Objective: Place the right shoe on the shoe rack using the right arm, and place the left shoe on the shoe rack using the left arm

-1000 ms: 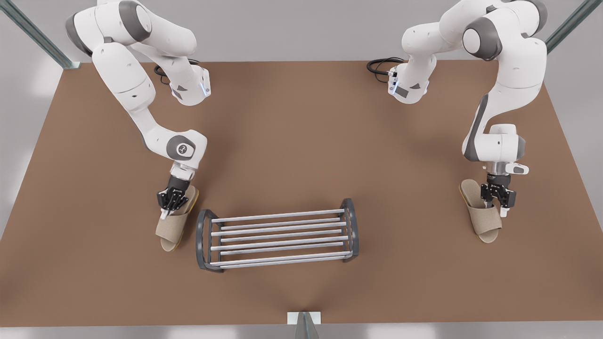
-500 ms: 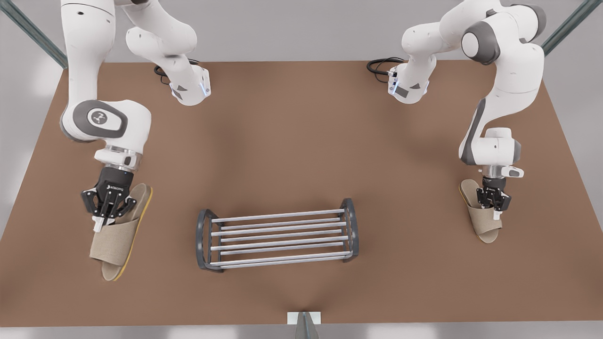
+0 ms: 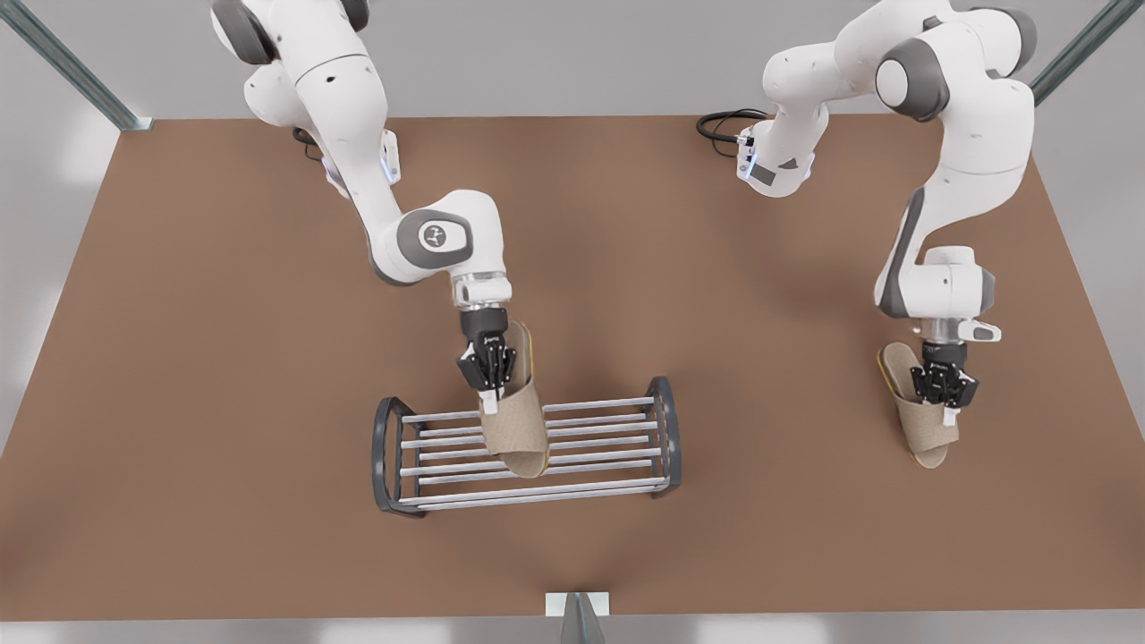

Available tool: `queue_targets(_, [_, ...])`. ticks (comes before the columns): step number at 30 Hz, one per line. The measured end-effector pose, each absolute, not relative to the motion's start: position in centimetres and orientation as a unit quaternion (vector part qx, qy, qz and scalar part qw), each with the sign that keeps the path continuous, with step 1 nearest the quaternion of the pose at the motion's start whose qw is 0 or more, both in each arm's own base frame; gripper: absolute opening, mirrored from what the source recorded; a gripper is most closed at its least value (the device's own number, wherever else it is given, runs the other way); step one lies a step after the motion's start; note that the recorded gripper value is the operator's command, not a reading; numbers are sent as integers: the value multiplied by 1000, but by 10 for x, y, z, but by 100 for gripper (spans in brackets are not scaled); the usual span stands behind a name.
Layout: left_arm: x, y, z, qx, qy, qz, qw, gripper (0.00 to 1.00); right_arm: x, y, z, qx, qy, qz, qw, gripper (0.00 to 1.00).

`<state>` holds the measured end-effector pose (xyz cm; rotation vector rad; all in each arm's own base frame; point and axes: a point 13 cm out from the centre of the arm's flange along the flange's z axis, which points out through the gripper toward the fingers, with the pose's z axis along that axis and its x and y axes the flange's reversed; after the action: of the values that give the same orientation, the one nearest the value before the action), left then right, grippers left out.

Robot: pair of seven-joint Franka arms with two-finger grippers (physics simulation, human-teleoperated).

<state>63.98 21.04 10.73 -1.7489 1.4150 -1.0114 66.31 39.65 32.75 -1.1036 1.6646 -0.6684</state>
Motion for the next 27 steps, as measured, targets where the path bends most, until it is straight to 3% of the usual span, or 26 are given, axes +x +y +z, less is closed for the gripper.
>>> queue_targets(2, [653,214,144,-658,535,-399,350,25,670,381,319,-453,680,-319,481,24])
queue_targets(6, [671,211,198,-643,534,-405,371,21,681,349,317,-455,662,-384,456,27])
queue_targets(7, [673,209,206,-641,535,-404,373,21,683,343,317,-457,658,-395,450,35])
queue_targets(8, [680,204,219,-637,537,-404,377,21,684,337,315,-459,655,-405,443,100])
queue_targets(11, [706,126,246,-597,582,-421,357,21,684,324,316,-469,644,-423,433,100])
queue_targets(14, [725,43,314,-504,644,-445,364,21,682,322,312,-481,635,-428,427,100])
queue_targets(17, [731,19,370,-406,711,-431,379,21,681,321,305,-494,632,-426,418,100])
queue_targets(21, [728,12,367,-373,756,-408,350,21,682,322,278,-517,628,-428,394,100])
queue_targets(27, [728,-49,378,-437,722,-478,243,21,682,323,268,-535,619,-431,380,100])
